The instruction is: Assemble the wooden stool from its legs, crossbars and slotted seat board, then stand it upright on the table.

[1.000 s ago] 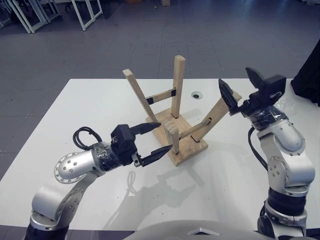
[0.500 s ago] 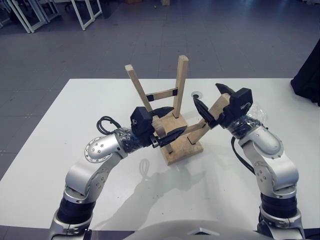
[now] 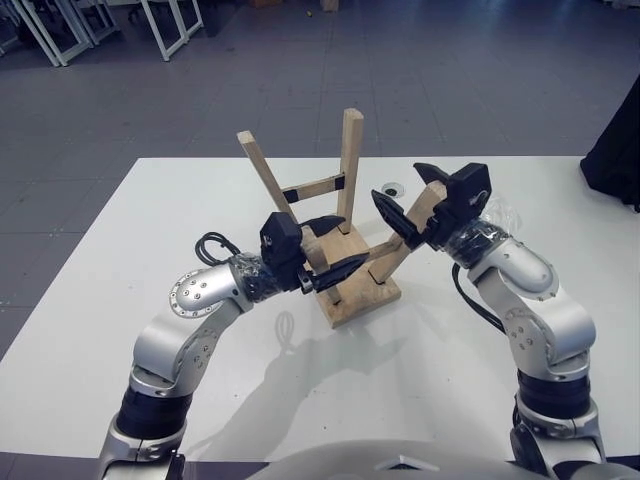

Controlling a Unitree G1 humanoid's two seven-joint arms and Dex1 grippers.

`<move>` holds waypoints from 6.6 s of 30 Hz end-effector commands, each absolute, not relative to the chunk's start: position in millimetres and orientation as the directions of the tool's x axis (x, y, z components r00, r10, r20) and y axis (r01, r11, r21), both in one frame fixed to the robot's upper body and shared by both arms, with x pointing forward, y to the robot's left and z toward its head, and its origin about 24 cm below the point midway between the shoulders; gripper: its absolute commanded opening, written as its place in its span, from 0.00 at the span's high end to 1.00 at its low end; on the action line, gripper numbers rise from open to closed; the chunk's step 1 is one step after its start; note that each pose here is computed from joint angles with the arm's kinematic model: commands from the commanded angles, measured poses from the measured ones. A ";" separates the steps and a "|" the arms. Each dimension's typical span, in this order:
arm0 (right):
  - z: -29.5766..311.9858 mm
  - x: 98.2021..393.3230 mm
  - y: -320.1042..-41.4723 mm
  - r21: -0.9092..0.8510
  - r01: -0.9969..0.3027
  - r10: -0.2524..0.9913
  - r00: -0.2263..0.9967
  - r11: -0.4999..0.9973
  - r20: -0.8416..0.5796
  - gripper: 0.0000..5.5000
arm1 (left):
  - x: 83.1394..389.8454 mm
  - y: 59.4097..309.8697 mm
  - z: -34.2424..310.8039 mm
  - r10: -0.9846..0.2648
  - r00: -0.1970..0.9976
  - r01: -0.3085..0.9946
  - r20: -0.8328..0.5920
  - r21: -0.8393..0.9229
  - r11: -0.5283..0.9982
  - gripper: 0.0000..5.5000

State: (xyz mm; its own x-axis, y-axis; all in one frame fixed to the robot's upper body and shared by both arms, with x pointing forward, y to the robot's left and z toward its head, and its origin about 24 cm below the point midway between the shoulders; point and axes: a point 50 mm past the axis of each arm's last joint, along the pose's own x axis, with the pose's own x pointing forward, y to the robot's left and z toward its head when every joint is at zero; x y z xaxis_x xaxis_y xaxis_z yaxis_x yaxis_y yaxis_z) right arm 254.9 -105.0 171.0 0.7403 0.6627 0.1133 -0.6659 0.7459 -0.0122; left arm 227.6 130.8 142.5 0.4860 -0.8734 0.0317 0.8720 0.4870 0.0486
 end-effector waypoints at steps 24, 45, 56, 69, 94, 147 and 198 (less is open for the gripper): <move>198.4 211.3 -140.6 0.205 -0.945 0.934 0.296 0.256 0.198 0.21 | 222.5 179.9 126.8 -0.769 0.633 0.773 -0.083 0.108 0.625 0.35; 223.4 276.5 -162.1 0.197 -0.865 0.817 0.500 0.461 0.288 0.21 | 244.3 222.0 89.6 -0.568 0.795 0.605 -0.213 0.204 0.770 0.35; 130.4 285.3 -91.9 0.016 -0.904 0.905 0.426 0.426 0.005 0.21 | 246.2 219.0 84.2 -0.583 0.777 0.626 -0.236 0.189 0.757 0.35; 146.0 233.1 -85.0 -0.001 -0.993 0.992 0.116 0.116 -0.042 0.21 | 243.4 225.3 74.0 -0.539 0.803 0.587 -0.253 0.182 0.789 0.35; 66.4 313.4 -166.1 0.077 -0.898 0.871 0.393 0.432 -0.296 0.21 | 197.6 190.1 67.6 -0.831 0.434 0.894 -0.347 0.055 0.444 0.35; 75.3 240.5 -145.6 0.424 -0.906 0.982 -0.075 0.005 -0.172 0.76 | 187.4 206.6 75.9 -0.967 0.244 0.925 -0.070 -0.283 0.254 0.76; 72.1 185.0 -254.1 -0.067 -0.996 0.737 0.083 0.051 -0.671 0.50 | 108.6 196.9 39.1 -0.723 0.287 0.957 -0.629 0.159 0.242 0.26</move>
